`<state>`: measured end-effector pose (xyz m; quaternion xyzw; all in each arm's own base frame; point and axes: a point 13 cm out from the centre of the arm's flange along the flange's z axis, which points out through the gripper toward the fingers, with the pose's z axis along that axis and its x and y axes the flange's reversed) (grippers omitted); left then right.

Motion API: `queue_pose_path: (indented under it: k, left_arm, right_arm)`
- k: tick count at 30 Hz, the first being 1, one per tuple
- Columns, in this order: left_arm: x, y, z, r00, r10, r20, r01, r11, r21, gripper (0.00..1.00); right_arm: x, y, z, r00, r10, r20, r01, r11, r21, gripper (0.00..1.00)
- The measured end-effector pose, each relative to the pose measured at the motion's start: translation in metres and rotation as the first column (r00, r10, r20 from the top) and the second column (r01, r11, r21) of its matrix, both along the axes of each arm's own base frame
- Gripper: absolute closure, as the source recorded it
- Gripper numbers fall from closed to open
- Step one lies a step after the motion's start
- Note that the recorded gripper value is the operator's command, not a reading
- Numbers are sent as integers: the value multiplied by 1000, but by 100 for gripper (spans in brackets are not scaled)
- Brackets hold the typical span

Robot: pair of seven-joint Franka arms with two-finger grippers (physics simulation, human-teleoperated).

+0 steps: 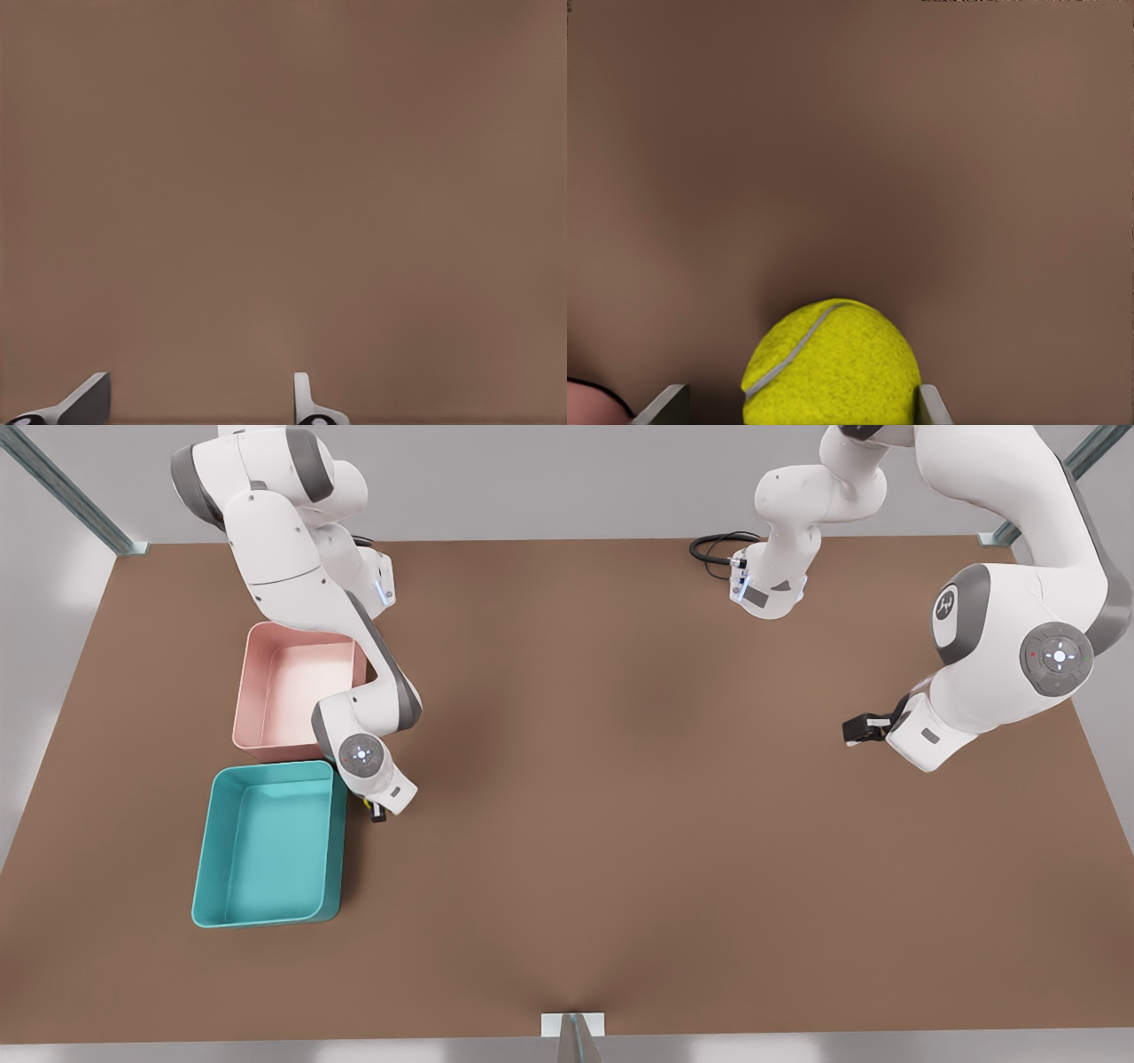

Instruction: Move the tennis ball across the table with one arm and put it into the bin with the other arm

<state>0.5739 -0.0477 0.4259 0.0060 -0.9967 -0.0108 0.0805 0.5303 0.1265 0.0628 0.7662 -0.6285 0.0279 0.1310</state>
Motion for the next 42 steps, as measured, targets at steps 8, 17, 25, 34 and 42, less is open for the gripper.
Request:
queue_pose_path:
  k: [8, 17, 25, 34, 42]
  left_arm:
    - [0, 0, -1, 1000, -2, -2, 2, 1000, 0, 0]
    - [1, 0, -6, 1000, -4, -11, 4, 1000, -1, 0]
    - [1, 0, -7, 1000, -5, -12, 5, 1000, 0, 0]
    - [5, 7, -4, 1000, 8, 2, -8, 1000, -10, 0]
    - [5, 0, 2, 1000, -5, 12, 5, 1000, -12, 0]
  right_arm:
    - [1, 3, -5, 1000, 21, 10, -22, 1000, 12, 4]
    - [1, -6, -19, 1000, 25, 19, -25, 1000, 17, 4]
    - [4, -3, -27, 999, 39, 36, -40, 999, 28, 14]
    - [14, 5, -12, 997, 49, 66, -52, 998, 44, 42]
    - [83, 0, 97, 979, -108, 172, 85, 987, 135, 42]
